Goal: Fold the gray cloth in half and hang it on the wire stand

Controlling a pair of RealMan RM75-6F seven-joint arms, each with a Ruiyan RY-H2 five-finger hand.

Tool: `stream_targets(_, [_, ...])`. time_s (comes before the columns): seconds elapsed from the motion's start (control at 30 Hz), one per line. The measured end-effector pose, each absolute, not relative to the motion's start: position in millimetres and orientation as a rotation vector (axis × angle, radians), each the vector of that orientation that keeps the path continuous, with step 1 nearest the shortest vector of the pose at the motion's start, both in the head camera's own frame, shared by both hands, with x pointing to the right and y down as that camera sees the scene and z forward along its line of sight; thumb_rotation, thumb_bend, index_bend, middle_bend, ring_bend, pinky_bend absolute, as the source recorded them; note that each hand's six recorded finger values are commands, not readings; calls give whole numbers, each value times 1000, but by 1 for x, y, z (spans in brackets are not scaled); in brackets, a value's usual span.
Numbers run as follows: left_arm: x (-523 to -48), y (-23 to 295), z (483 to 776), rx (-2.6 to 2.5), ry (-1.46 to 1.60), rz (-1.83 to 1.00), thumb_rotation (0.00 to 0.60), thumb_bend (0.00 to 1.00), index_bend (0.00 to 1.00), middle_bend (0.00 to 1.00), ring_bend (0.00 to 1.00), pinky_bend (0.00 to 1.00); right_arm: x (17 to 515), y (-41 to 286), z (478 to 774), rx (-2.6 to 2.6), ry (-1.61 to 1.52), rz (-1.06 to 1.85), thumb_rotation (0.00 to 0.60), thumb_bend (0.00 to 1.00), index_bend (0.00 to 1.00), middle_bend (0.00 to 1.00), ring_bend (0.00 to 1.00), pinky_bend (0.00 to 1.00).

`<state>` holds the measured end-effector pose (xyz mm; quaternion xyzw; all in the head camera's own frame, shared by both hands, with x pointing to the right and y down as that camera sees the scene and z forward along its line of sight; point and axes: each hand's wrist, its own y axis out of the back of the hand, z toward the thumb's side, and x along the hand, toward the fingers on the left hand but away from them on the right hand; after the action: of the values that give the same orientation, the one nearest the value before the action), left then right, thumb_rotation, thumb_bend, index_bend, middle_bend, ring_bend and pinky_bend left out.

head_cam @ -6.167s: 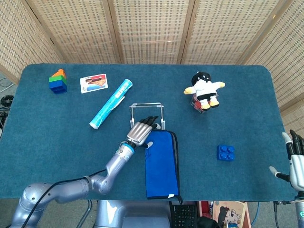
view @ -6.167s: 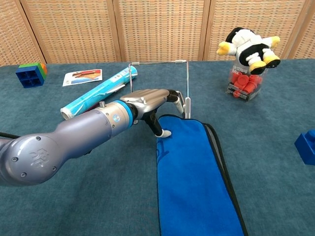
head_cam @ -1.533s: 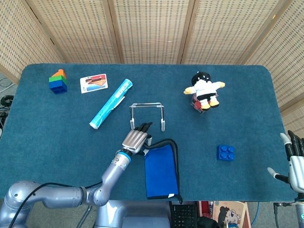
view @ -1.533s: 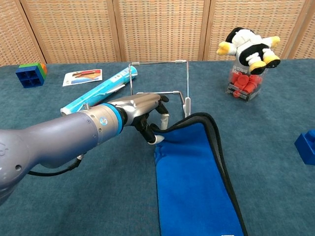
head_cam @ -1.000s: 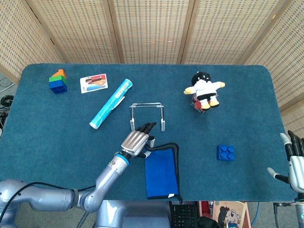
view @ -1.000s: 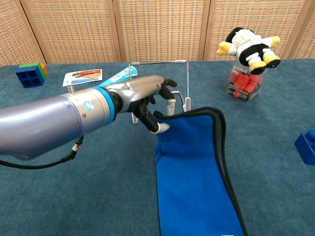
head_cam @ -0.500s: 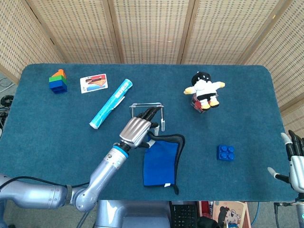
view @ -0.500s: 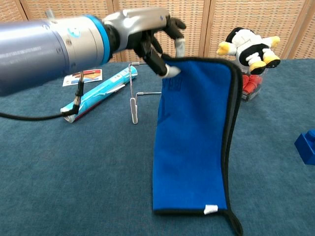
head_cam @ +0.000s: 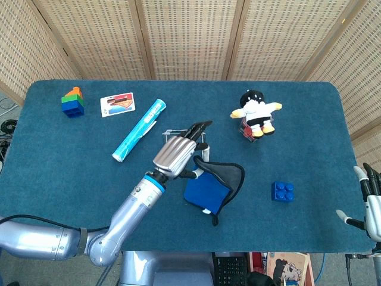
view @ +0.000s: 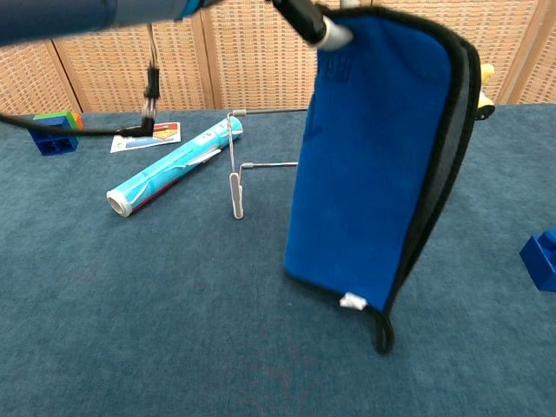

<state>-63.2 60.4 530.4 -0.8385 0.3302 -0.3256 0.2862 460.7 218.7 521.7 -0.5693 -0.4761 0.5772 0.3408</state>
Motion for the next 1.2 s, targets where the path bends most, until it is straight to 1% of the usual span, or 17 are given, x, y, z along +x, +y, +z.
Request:
stream_targets(0.13, [-63,47,520,-2223,926,-859,600,495,904,0,38,195,461,218,521,-1485,-1245,1499,600,0,0,0,0,0])
stream_targets(0.43, [-62,5,506,-2139,1045,-843,600,496,904,0,40,195,464,217,522,-1485,-1249,1506,600,0,0,0,0,0])
stream_targets(0.77, [-48,-53,482,-2061,1196,-802,600,496,903,0,40,196,469,216,527,-1472,-1249,1538,600,0,0,0,0,0])
stream_targets(1.2, [-53,-137,473,-1972,1429,-861,600,495,904,0,41,196,473,214,540,-1445,-1214,1603,600,0,0,0,0,0])
